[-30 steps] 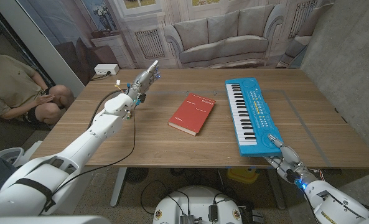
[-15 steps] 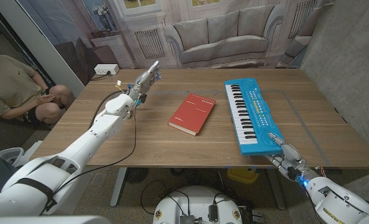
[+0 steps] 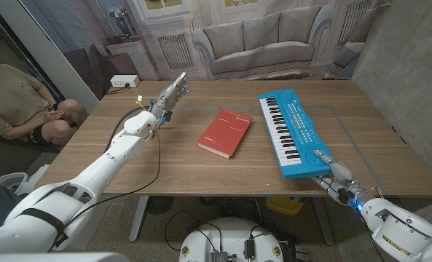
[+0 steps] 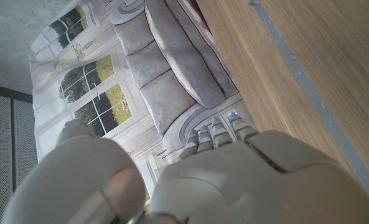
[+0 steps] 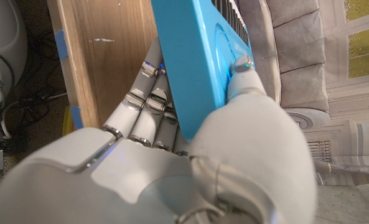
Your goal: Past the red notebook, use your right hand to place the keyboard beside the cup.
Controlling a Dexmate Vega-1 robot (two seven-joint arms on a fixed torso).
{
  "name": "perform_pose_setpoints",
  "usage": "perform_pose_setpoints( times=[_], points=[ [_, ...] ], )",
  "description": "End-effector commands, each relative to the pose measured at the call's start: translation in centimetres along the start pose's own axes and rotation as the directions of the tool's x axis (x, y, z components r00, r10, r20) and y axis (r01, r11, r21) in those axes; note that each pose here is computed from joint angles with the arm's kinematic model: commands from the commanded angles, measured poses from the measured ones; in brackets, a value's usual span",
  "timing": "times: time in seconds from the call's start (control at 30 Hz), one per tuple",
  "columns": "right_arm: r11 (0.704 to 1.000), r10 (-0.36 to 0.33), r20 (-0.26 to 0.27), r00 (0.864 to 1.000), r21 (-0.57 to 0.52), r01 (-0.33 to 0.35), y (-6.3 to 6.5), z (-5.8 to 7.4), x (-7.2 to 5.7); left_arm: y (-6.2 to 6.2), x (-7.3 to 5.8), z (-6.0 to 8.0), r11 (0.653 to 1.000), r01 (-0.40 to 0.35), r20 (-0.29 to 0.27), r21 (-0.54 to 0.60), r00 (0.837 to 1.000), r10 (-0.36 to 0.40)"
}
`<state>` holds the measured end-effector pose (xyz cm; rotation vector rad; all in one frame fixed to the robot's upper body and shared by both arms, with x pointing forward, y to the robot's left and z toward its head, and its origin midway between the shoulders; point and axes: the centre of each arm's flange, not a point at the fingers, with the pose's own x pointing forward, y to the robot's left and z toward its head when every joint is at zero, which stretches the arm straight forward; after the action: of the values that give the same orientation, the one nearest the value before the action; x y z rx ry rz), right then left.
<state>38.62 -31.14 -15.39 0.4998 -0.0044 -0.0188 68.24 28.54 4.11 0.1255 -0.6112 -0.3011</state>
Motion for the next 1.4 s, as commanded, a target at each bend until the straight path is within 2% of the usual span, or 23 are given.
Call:
perform_pose_setpoints(
  times=[0.03, 0.57, 1.4],
  points=[
    [1.0, 0.008, -0.011, 1.0, 0.013, -0.008, -0.2, 0.3, 0.3, -0.1, 0.1, 0.0, 1.0, 0.0, 0.002, -0.001, 1.0, 0.0],
    [0.999, 0.009, -0.018, 1.0, 0.049, -0.008, -1.0, -0.7, 0.9, -0.2, 0.2, 0.2, 1.0, 0.0, 0.0, 0.006, 1.0, 0.0],
    [0.999, 0.017, -0.019, 1.0, 0.046, -0.016, -0.9, -0.4, 1.6, 0.0, -0.1, 0.2, 1.0, -0.01, -0.003, 0.008, 1.0, 0.01]
  ],
)
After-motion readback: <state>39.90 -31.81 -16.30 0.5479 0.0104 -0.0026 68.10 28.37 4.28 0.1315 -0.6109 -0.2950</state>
